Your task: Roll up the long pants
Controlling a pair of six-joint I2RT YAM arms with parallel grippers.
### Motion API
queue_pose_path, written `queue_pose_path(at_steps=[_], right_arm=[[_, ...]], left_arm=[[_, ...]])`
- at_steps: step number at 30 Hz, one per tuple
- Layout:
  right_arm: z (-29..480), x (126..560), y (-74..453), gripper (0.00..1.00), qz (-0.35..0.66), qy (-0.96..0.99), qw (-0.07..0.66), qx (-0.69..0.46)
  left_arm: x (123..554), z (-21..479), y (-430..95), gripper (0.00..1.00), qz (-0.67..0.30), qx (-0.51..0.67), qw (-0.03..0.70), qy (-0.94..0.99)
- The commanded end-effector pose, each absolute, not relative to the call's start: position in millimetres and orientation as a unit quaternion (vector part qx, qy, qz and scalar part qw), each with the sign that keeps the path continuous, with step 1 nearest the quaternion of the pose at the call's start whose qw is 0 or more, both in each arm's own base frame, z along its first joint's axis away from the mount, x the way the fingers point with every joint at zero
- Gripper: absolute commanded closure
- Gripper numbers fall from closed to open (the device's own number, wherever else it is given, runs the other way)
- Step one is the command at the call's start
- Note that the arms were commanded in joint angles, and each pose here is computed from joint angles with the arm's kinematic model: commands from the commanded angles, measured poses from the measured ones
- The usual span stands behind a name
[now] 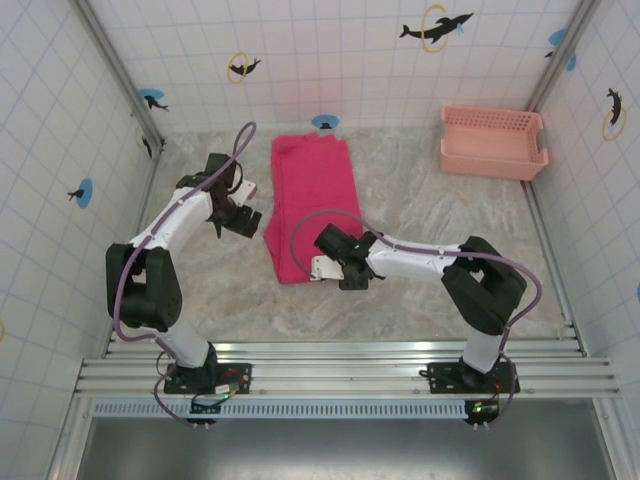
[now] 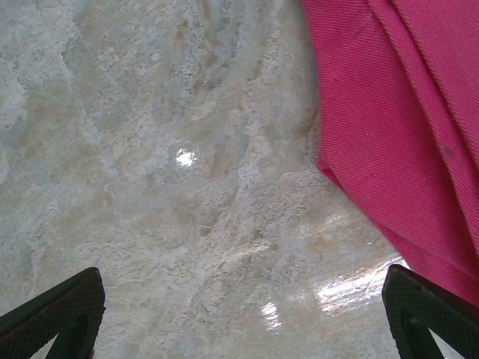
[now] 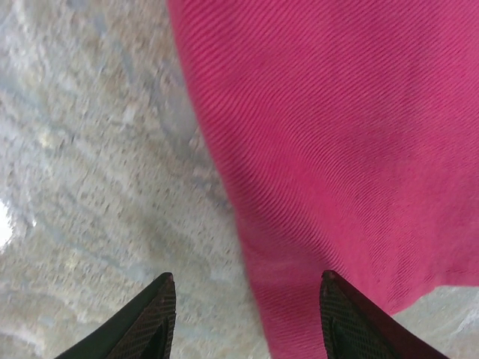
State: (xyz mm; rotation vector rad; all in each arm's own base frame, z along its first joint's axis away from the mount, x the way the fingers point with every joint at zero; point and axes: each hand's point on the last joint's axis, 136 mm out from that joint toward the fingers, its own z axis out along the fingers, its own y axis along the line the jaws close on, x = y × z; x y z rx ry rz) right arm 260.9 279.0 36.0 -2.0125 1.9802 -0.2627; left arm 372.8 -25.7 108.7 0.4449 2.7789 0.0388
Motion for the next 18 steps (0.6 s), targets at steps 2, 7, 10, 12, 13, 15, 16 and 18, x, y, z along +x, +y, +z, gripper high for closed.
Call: queue_pose_path(at_steps=[2, 7, 10, 12, 13, 15, 16, 18], right_arm=[[32.3, 273.3, 291.1, 0.47, -0.078, 0.696, 0.159, -0.696], [19.3, 277.2, 295.9, 0.49, -0.069, 0.699, 0.143, -0.698], [13.0, 277.9, 299.1, 0.54, -0.061, 0.701, 0.129, -0.698], [10.3, 277.3, 300.0, 0.59, -0.055, 0.704, 0.12, -0.698], [9.8, 275.8, 300.1, 0.63, -0.05, 0.705, 0.116, -0.698], [9.5, 270.4, 299.1, 0.71, -0.042, 0.709, 0.104, -0.697], [10.4, 267.1, 297.9, 0.75, -0.038, 0.709, 0.098, -0.697], [14.0, 256.8, 294.6, 0.84, -0.025, 0.713, 0.084, -0.696]], left_arm=[[368.3, 109.3, -32.8, 0.03, -0.001, 0.185, 0.149, 0.971], [365.2, 106.8, -33.3, 0.03, -0.002, 0.199, 0.14, 0.97], [364.0, 107.2, -34.0, 0.03, -0.004, 0.205, 0.139, 0.969], [364.0, 108.1, -34.8, 0.02, -0.006, 0.207, 0.14, 0.968], [364.4, 108.5, -35.0, 0.03, -0.006, 0.206, 0.141, 0.968], [365.2, 109.8, -36.9, 0.02, -0.011, 0.207, 0.143, 0.968], [365.3, 109.7, -37.3, 0.02, -0.011, 0.207, 0.142, 0.968], [366.2, 110.9, -36.9, 0.02, -0.011, 0.207, 0.14, 0.968]])
